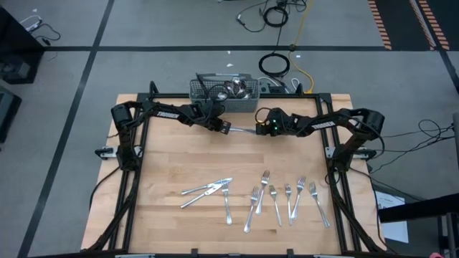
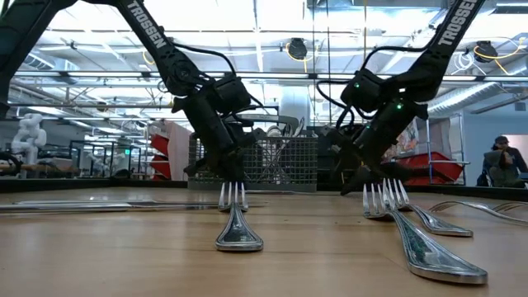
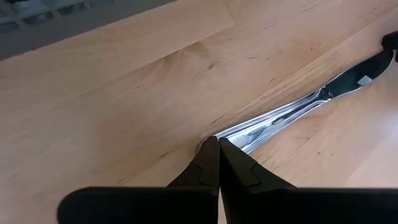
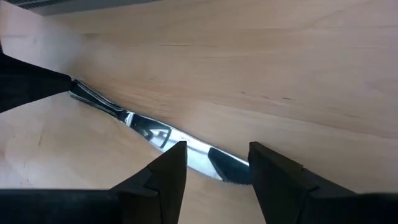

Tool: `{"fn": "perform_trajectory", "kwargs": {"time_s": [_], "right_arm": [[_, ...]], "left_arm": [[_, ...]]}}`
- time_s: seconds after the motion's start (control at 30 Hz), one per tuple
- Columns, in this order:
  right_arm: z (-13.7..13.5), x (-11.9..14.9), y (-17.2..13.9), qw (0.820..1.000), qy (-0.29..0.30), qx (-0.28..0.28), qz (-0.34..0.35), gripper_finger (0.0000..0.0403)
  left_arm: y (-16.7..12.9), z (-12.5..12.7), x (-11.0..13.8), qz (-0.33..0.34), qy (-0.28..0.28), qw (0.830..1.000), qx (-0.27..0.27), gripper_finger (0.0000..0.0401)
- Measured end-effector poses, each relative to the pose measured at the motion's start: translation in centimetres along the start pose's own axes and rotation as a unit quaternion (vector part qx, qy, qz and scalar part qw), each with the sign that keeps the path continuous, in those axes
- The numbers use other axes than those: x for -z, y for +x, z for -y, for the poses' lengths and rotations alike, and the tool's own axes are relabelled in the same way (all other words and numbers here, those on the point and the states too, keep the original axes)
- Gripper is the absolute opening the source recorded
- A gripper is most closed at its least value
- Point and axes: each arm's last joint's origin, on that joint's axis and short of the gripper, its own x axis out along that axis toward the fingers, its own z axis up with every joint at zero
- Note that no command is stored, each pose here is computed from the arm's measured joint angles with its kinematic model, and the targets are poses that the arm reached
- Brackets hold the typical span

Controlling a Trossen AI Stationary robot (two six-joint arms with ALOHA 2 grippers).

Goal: Sort silverware
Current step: Put the silver knife into the gray utensil holder

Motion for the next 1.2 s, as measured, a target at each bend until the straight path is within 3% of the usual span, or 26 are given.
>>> {"fn": "perform_trajectory", "kwargs": {"time_s": [0.2, 0.43, 0.73, 1.0, 1.2], "right_arm": [[-0.1, -0.3, -0.1, 0.999, -0.046, 0.0, -0.004, 0.0161], [-0.1, -1.6, -1.3, 0.999, -0.043, -0.007, 0.015, 0.0158], [1.0, -0.8, -1.8, 0.996, -0.055, 0.042, -0.049, 0.0158], [0.6, -1.9, -1.2, 0.999, -0.043, 0.0, -0.009, 0.0168], [0.9, -1.4, -0.2, 0.999, -0.032, 0.007, -0.024, 0.0175]], "left_arm": [[0.0, 0.1, 0.1, 0.0, 0.002, 1.0, -0.003, 0.0001], [0.0, 0.1, 0.2, -0.014, 0.001, 1.0, 0.009, 0.0001], [0.0, 0.1, 0.2, -0.014, 0.001, 1.0, 0.004, 0.0001], [0.0, 0.1, 0.2, -0.012, 0.002, 1.0, 0.001, 0.0001], [0.0, 0.1, 0.2, -0.011, 0.004, 1.0, 0.001, 0.0001]]}}
